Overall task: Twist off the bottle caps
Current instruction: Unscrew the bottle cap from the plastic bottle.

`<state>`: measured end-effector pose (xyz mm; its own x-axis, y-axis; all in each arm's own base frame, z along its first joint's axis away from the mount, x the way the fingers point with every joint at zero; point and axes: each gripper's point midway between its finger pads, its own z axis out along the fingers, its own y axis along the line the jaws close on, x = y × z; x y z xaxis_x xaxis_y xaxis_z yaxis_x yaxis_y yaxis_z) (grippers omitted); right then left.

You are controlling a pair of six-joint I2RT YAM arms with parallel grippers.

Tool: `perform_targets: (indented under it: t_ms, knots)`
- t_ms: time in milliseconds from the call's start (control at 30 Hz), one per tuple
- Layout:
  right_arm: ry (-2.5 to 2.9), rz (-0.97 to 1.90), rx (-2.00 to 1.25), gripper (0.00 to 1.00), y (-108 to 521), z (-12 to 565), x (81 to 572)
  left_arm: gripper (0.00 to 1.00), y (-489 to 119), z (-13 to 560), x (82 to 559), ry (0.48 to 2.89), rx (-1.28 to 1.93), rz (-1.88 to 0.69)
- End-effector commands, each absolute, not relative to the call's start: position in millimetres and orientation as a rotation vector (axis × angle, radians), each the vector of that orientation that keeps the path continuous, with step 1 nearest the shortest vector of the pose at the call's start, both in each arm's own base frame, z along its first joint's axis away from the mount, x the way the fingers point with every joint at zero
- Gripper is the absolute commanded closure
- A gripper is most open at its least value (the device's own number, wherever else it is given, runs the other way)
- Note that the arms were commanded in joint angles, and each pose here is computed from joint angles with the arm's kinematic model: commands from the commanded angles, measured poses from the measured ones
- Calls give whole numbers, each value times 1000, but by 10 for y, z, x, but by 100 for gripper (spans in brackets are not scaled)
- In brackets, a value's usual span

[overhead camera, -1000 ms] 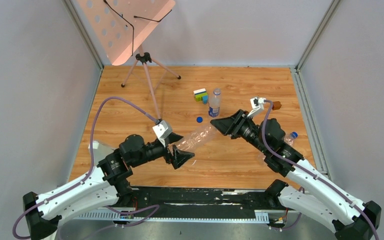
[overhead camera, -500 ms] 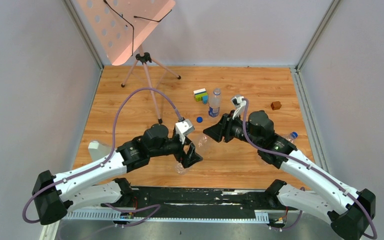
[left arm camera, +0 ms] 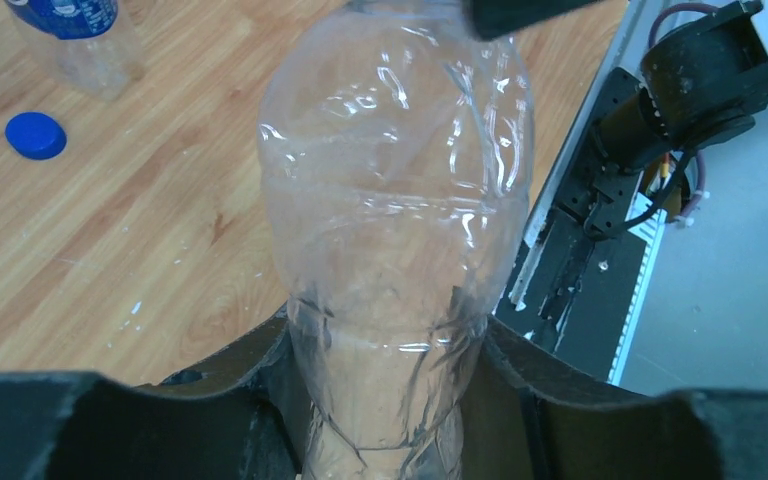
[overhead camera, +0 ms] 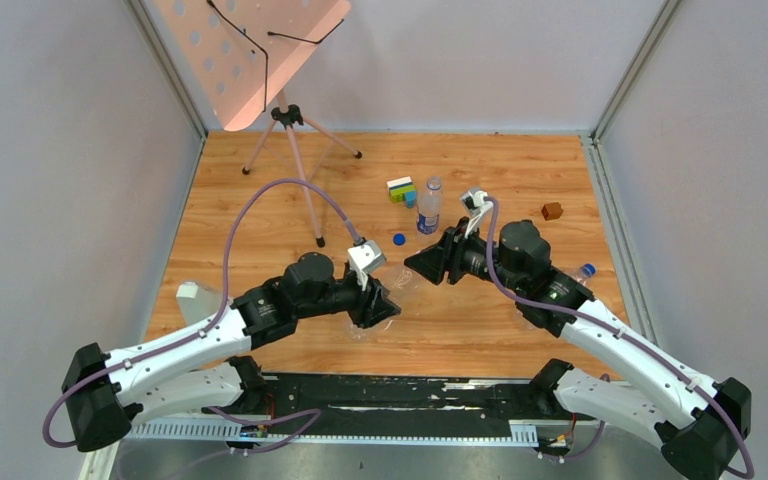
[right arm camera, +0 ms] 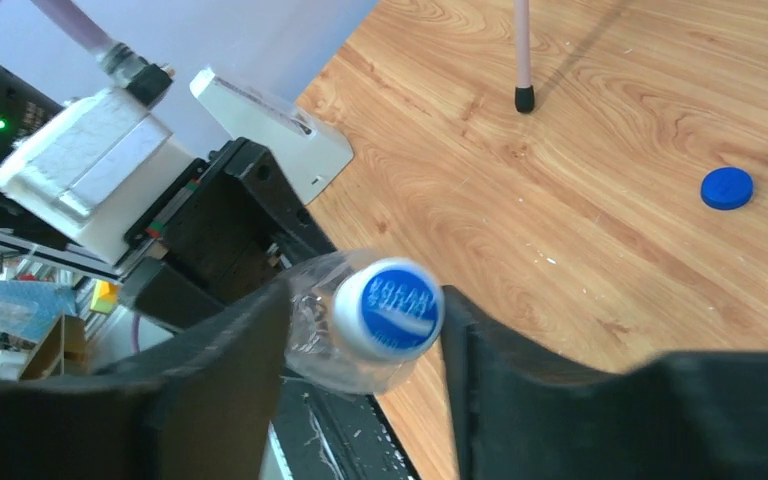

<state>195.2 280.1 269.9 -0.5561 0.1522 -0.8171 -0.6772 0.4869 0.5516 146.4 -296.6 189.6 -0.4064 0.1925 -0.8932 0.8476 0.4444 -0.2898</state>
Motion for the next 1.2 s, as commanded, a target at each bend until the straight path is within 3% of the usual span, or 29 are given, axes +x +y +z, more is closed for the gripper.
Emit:
perform_targets:
  t_ms: [0, 133, 367, 700, 1033, 1167]
  knots:
    - [1756, 1265, -445, 39, 2818, 3020, 1836, 75, -2908, 2006, 1670, 1813, 772, -919]
    - [1803, 1215, -308, 30, 2670, 3023, 1974, 87, -2843, 1978, 1722, 1773, 756, -874]
    - [1875, 1326, -213, 35, 2613, 2991, 1966, 96, -2761, 2000, 1688, 1579, 821, -772]
    - [1968, 1408, -288, 48, 2790, 2838, 1916, 96, -2788, 1965, 1668, 1549, 910, -712]
    - [1970, 1417, -329, 50, 2828, 2829, 1906, 96, -2794, 1934, 1634, 1556, 978, -694]
    - [1986, 1429, -352, 57, 2865, 2795, 1907, 96, -2799, 1940, 1635, 1554, 981, -693]
